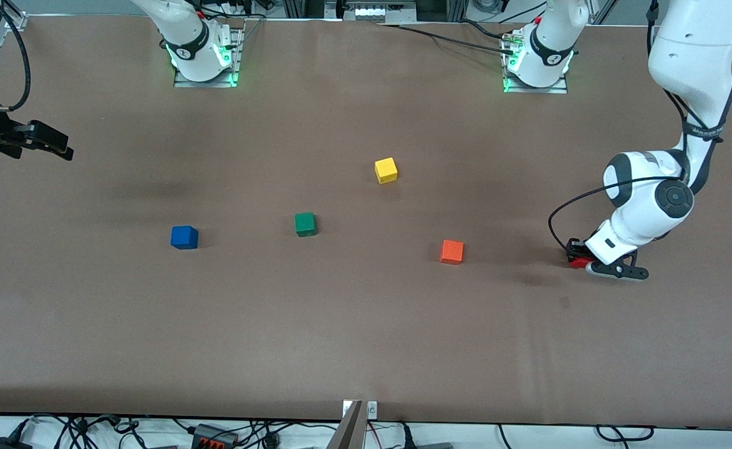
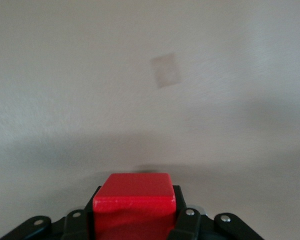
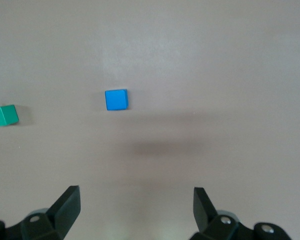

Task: Pass red block to right arm, stack on blue
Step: 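Lift the red cube with the left gripper while the right gripper advances, then bring the right gripper to the red cube held by the left gripper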

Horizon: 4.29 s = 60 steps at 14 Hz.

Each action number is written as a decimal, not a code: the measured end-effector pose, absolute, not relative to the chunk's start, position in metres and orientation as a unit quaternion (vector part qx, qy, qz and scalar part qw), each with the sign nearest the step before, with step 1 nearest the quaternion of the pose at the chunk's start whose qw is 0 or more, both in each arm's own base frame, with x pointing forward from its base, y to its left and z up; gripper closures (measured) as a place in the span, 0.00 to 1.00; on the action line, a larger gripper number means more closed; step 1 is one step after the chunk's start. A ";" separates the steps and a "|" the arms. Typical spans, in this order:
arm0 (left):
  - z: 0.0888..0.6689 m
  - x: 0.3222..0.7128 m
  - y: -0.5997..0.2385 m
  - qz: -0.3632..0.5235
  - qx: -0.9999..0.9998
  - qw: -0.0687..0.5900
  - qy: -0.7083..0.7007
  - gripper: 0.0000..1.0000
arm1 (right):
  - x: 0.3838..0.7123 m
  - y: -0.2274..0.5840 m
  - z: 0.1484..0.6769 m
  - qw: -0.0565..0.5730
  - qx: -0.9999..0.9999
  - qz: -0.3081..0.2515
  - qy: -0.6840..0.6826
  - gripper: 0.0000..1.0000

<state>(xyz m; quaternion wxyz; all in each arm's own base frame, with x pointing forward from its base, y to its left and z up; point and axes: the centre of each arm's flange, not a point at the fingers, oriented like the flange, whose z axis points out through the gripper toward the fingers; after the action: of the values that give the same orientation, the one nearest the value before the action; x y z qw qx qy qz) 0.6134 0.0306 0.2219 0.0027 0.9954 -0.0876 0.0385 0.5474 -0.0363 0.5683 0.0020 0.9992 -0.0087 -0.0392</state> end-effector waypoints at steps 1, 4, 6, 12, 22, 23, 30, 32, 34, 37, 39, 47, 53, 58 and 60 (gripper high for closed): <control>0.242 0.618 0.026 0.033 0.994 0.005 -0.107 0.44 | 0.549 -0.031 0.565 0.002 0.999 -0.043 -0.003 0.00; 0.302 0.629 0.008 -0.010 0.987 0.016 -0.157 0.44 | 0.554 0.000 0.554 0.004 0.998 -0.053 0.022 0.00; 0.330 0.634 -0.015 -0.042 0.980 0.029 -0.191 0.44 | 0.557 0.010 0.545 -0.012 0.998 -0.061 0.026 0.00; 0.394 0.649 -0.067 -0.014 0.932 0.139 -0.335 0.44 | 0.577 0.050 0.493 -0.181 0.977 -0.108 0.000 0.00; 0.396 0.651 -0.187 0.249 0.702 0.418 -0.520 0.44 | 0.618 0.121 0.394 -0.493 0.851 -0.170 -0.065 0.00; 0.400 0.650 -0.204 0.269 0.689 0.426 -0.521 0.44 | 0.620 0.124 0.389 -0.506 0.842 -0.172 -0.070 0.00; 0.422 0.621 -0.330 0.420 0.640 0.411 -0.495 0.44 | 0.626 0.143 0.376 -0.588 0.781 -0.189 -0.094 0.00; 0.420 0.612 -0.345 0.446 0.630 0.419 -0.478 0.44 | 0.626 0.148 0.358 -0.622 0.748 -0.210 -0.098 0.00; 0.410 0.605 -0.356 0.466 0.619 0.431 -0.463 0.44 | 0.627 0.150 0.337 -0.645 0.723 -0.227 -0.104 0.00; 0.388 0.599 -0.371 0.487 0.608 0.442 -0.445 0.44 | 0.627 0.158 0.329 -0.676 0.692 -0.235 -0.097 0.00; 0.376 0.591 -0.385 0.498 0.602 0.453 -0.429 0.44 | 0.629 0.167 0.336 -0.690 0.680 -0.231 -0.092 0.00; 0.376 0.590 -0.388 0.503 0.599 0.454 -0.427 0.44 | 0.631 0.228 0.337 -0.690 0.691 -0.211 -0.028 0.00; 0.376 0.591 -0.387 0.504 0.599 0.453 -0.427 0.44 | 0.634 0.272 0.348 -0.674 0.715 -0.184 -0.025 0.00; 0.376 0.592 -0.386 0.504 0.600 0.452 -0.426 0.44 | 0.640 0.291 0.354 -0.682 0.707 -0.186 -0.034 0.00; 0.376 0.592 -0.386 0.504 0.600 0.452 -0.426 0.44 | 0.636 0.304 0.352 -0.688 0.699 -0.190 -0.037 0.00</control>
<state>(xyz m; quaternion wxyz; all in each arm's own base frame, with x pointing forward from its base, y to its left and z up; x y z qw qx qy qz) 0.5919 -0.3863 0.3759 0.4520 0.5996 -0.4265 0.5043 0.6363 0.3038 0.3515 -0.6882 0.6993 -0.0374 -0.1897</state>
